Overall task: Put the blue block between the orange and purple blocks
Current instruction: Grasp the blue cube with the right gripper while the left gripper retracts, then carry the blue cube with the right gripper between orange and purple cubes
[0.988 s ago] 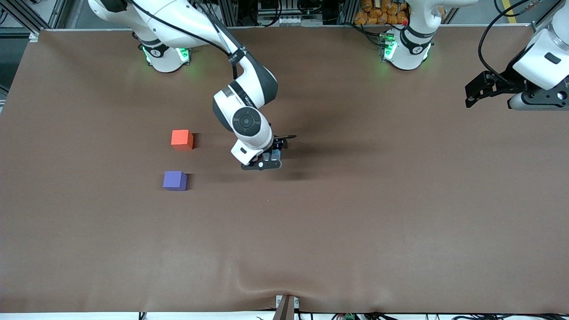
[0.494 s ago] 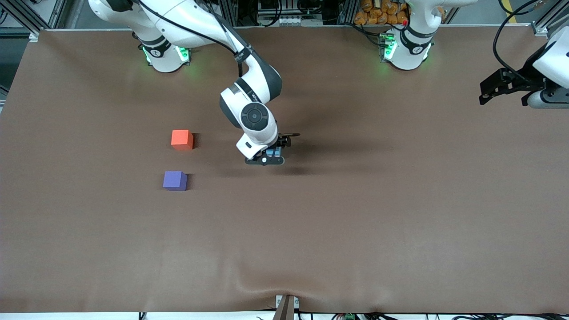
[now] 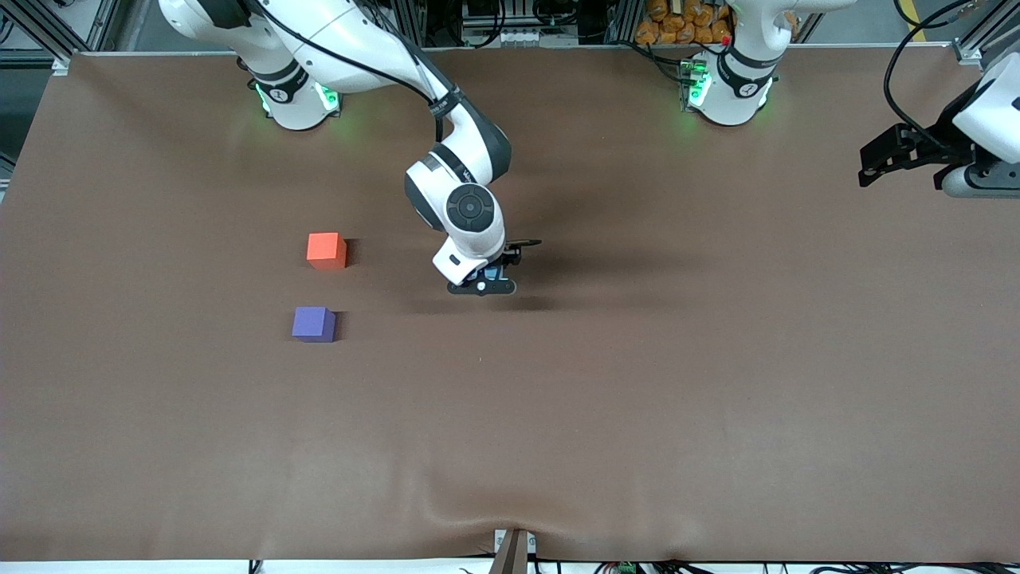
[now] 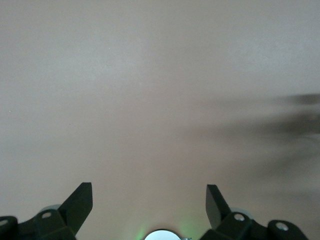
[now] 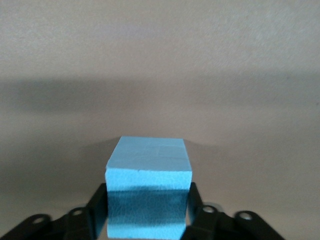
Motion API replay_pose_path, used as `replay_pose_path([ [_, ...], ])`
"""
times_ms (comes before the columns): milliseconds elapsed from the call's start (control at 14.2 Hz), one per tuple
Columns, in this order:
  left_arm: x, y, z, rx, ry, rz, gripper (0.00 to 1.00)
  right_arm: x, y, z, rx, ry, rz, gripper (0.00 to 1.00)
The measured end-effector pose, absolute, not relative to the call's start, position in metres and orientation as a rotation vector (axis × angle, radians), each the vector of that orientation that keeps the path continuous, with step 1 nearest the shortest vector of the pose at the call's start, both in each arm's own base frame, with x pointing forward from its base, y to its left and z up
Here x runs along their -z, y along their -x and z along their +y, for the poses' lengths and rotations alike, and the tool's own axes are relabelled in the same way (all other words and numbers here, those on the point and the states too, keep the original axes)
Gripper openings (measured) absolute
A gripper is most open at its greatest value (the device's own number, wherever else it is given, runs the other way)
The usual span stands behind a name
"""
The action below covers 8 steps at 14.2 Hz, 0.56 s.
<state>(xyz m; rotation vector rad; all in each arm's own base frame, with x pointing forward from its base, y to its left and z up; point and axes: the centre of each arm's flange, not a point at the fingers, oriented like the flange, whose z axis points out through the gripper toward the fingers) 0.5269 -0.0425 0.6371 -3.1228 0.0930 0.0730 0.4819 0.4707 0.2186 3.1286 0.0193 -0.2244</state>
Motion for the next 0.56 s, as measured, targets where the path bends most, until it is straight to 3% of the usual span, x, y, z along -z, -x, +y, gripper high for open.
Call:
replay_pose_path([
  [71, -0.634, -0.530, -0.043, -0.069, 3.123, 0.093, 1.00, -0.220, -0.482, 0.471, 0.219, -3.127, 0.024, 0.55],
  [282, -0.625, -0.539, -0.044, -0.061, 3.124, 0.090, 1.00, -0.222, -0.485, 0.470, 0.204, -3.126, 0.027, 0.50],
  [565, -0.615, -0.546, -0.047, -0.060, 3.124, 0.091, 1.00, -0.260, -0.509, 0.453, 0.185, -3.130, -0.026, 0.50],
])
